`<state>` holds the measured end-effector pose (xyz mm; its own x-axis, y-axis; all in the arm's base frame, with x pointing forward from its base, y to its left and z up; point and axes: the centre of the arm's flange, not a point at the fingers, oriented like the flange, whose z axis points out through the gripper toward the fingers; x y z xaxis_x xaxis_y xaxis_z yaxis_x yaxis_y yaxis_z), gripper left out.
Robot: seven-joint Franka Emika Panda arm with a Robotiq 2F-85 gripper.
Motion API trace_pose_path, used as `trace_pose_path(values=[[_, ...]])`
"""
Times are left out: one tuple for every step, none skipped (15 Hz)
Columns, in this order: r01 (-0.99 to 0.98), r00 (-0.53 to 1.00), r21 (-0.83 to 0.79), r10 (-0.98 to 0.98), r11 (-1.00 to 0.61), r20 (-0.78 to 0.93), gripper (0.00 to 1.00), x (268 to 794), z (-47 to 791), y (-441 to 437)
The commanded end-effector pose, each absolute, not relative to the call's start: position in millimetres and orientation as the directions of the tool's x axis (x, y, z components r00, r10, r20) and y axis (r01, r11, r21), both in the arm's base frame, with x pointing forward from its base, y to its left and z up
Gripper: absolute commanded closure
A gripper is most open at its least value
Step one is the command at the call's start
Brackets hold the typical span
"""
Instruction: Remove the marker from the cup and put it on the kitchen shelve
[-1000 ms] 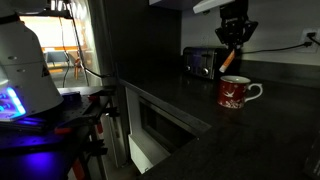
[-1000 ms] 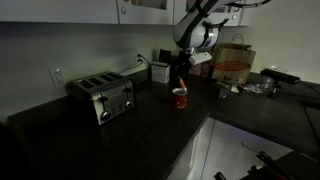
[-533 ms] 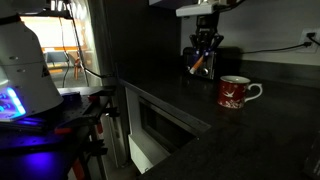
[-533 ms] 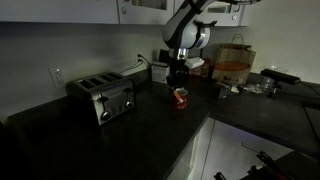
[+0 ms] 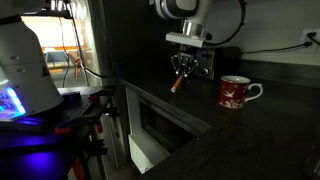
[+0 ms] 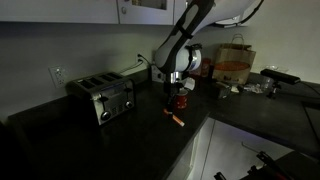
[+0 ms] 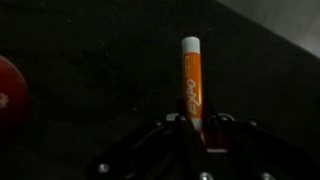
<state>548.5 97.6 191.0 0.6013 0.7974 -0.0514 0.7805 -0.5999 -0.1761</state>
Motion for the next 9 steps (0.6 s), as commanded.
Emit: trace_pose_path(values=[[0.81,0.549,-0.213,0.834,-0.546,-0.049,0.95,546,184,111],[0.815,0.538,-0.234,0.842,-0.531,-0.035,0.95,545,183,117],[0.828,0.521,-0.238,0.853,-0.508,-0.007,0.95,543,183,124],[0.84,0.506,-0.239,0.862,-0.488,0.017,0.95,543,183,129],[0.852,0.486,-0.246,0.873,-0.462,0.041,0.95,542,184,134],[0.859,0.475,-0.248,0.878,-0.447,0.061,0.95,542,185,138],[0.87,0.459,-0.245,0.885,-0.429,0.08,0.56,542,187,139],[0.878,0.447,-0.236,0.89,-0.417,0.093,0.54,543,187,140],[0.882,0.446,-0.221,0.888,-0.416,0.109,0.48,544,189,138]])
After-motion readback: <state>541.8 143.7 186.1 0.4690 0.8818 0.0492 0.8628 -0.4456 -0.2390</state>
